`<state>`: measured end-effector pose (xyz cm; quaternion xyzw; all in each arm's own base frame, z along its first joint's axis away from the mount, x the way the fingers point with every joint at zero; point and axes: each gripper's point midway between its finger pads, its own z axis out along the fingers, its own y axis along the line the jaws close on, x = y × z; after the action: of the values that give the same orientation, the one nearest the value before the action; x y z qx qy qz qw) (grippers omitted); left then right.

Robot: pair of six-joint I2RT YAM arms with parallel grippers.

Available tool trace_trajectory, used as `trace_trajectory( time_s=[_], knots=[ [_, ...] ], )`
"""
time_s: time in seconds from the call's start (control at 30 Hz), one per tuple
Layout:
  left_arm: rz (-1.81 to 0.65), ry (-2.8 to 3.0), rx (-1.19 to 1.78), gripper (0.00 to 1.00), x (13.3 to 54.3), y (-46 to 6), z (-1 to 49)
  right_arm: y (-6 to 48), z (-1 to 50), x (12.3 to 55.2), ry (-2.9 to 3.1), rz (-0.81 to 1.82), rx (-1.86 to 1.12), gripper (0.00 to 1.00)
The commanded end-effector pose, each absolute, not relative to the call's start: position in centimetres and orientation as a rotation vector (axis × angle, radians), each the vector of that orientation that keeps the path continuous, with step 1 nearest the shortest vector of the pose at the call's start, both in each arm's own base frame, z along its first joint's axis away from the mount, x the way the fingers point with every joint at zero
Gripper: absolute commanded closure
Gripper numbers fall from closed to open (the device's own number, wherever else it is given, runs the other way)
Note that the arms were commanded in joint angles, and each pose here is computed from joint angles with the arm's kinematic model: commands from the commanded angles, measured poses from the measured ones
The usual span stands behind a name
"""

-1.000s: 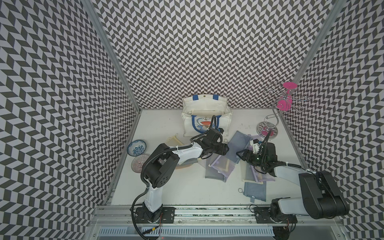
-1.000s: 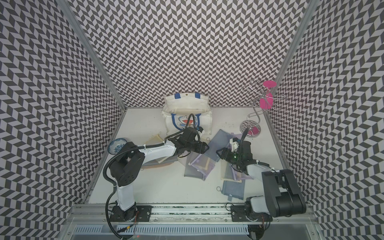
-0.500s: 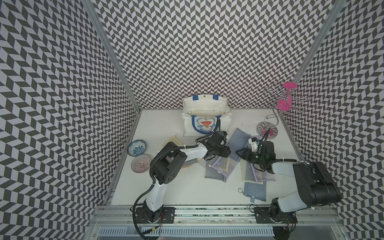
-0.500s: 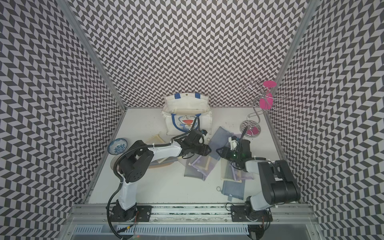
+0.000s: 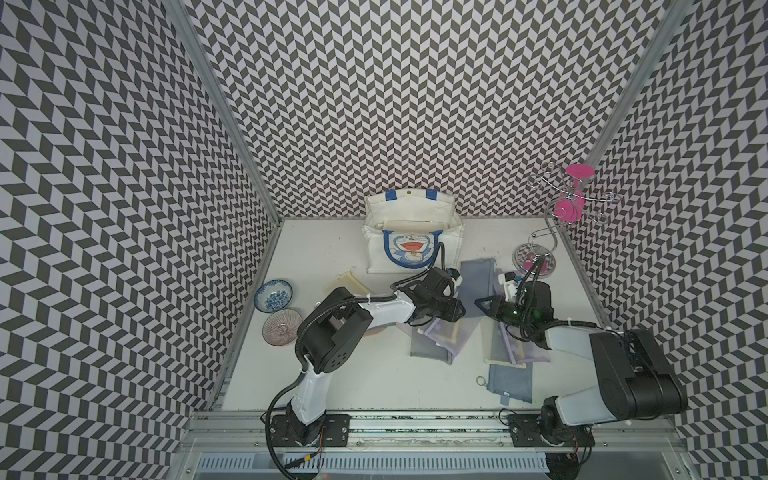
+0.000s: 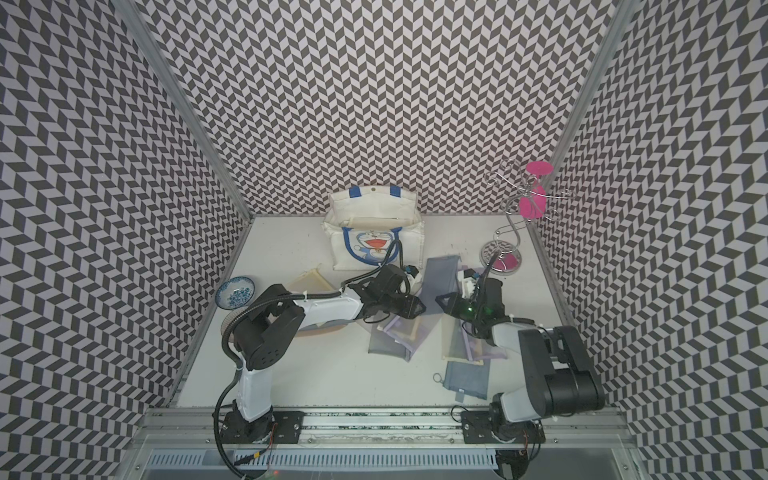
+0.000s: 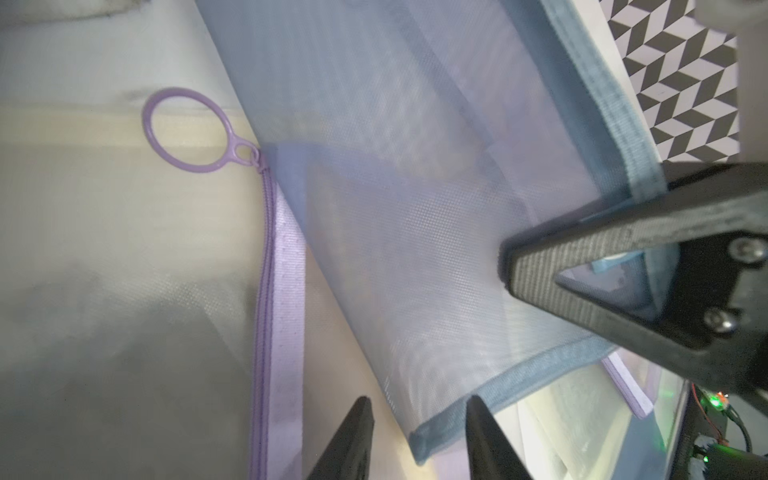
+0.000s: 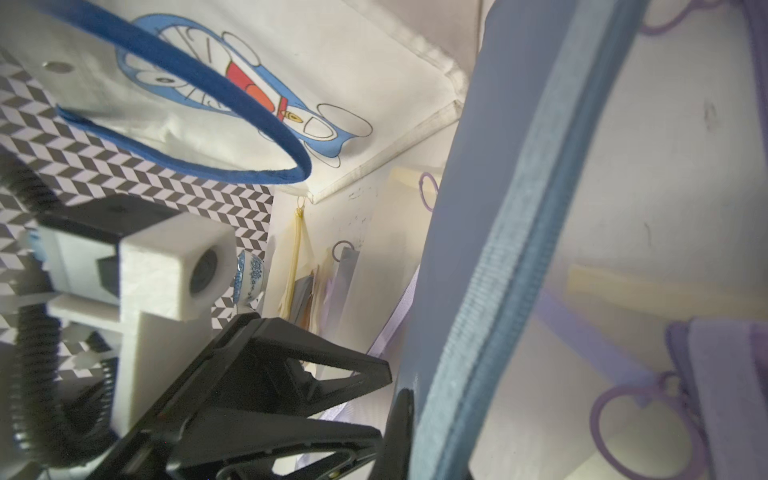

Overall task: Put the pencil pouch into the canvas bag
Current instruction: Pick up the pencil pouch.

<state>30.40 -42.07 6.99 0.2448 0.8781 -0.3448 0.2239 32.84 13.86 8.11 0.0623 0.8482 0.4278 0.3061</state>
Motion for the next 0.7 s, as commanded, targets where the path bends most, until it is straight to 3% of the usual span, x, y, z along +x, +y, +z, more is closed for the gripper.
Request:
trace_trajectory(
  time_s=[0.0, 0.13, 0.4, 0.67],
  knots=[
    [-1.031, 2.328, 0.676, 0.61, 30.3, -41.8, 11.3, 13.7, 9.9, 33.0, 2.185, 1.1, 0.097, 1.0],
    [-1.118, 2.271, 0.678, 0.49, 29.7, -39.6, 14.7, 13.7, 11.7, 31.9, 2.142, 1.091, 0.05, 1.0],
    [-1.35, 2.077, 0.619, 0.27, 30.2, -34.7, 23.2, 15.6, 21.0, 27.3, 1.831, 1.116, -0.213, 1.0],
    [-1.481, 1.915, 0.685, 0.2, 29.8, -36.0, 28.7, 17.8, 26.8, 22.8, 1.605, 1.161, -0.412, 1.0]
  ],
)
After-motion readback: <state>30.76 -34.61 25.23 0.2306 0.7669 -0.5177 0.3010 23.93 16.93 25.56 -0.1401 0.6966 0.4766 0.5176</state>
